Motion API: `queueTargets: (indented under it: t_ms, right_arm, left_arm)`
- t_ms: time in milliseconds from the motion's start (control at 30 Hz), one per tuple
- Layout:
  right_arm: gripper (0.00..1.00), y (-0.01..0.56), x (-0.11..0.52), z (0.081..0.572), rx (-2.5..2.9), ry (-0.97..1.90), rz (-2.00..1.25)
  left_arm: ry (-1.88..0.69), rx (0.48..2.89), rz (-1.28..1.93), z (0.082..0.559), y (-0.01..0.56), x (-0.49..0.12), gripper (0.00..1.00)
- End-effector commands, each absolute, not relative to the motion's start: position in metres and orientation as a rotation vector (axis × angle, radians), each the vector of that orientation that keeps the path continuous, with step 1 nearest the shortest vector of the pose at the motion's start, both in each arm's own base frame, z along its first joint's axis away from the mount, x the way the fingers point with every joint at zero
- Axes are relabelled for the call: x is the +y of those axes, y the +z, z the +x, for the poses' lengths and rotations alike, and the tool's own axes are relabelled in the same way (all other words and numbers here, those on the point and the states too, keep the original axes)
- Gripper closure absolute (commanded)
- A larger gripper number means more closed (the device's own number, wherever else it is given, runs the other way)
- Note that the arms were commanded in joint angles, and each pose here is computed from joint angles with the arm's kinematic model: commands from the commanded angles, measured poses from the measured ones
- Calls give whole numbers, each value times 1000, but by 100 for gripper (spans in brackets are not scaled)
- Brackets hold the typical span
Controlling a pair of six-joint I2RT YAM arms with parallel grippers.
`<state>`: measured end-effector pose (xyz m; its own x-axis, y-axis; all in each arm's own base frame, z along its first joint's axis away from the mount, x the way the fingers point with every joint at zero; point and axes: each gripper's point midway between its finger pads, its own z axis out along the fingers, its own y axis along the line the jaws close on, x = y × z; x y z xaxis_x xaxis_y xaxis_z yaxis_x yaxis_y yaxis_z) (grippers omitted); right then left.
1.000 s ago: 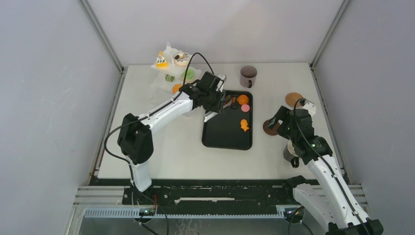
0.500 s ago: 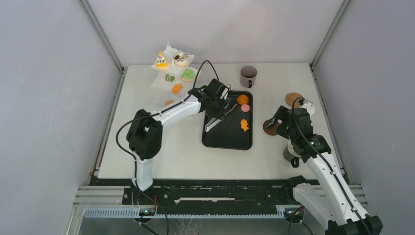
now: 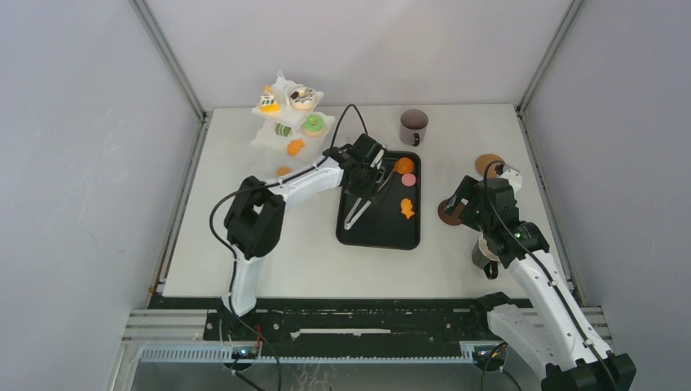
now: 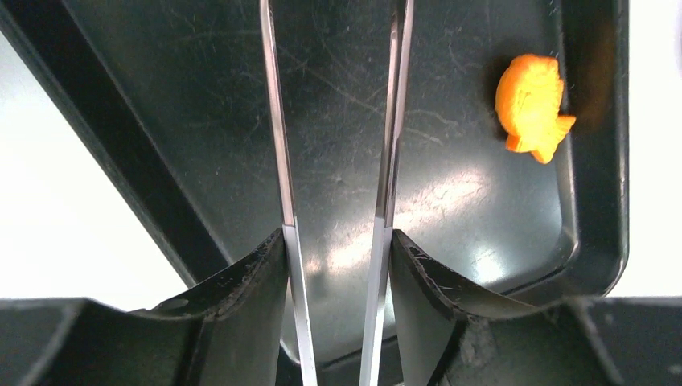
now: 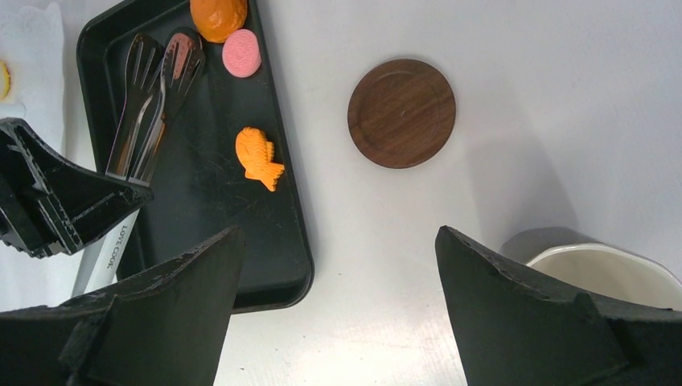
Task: Serve the afternoon tea
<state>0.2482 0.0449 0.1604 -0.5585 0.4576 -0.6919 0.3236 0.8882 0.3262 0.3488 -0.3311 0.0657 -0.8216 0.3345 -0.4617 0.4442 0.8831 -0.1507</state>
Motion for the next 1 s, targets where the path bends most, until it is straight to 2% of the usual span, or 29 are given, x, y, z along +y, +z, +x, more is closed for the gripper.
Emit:
queueTargets:
  t_ms: [0,133,300,667,967]
  right_arm:
    - [4,183,46,259,2137,229,544]
    - [4,183,45,258,2139,227,547]
    - [4,184,46,258,2135,230,545]
    - [4,182,50,261,2144,251,539]
    - [4,183,50,260,2143,252,533]
  left_arm:
    - [-409,2516,588,371,94,-354,49]
    - [-402,2517,584,375,94,-357,50]
    - [-375,2509,558,376,104,-350,64]
    - [-214,2428,330,380,148,-309,82]
    - [-190,2396,221,384,156,-299,81]
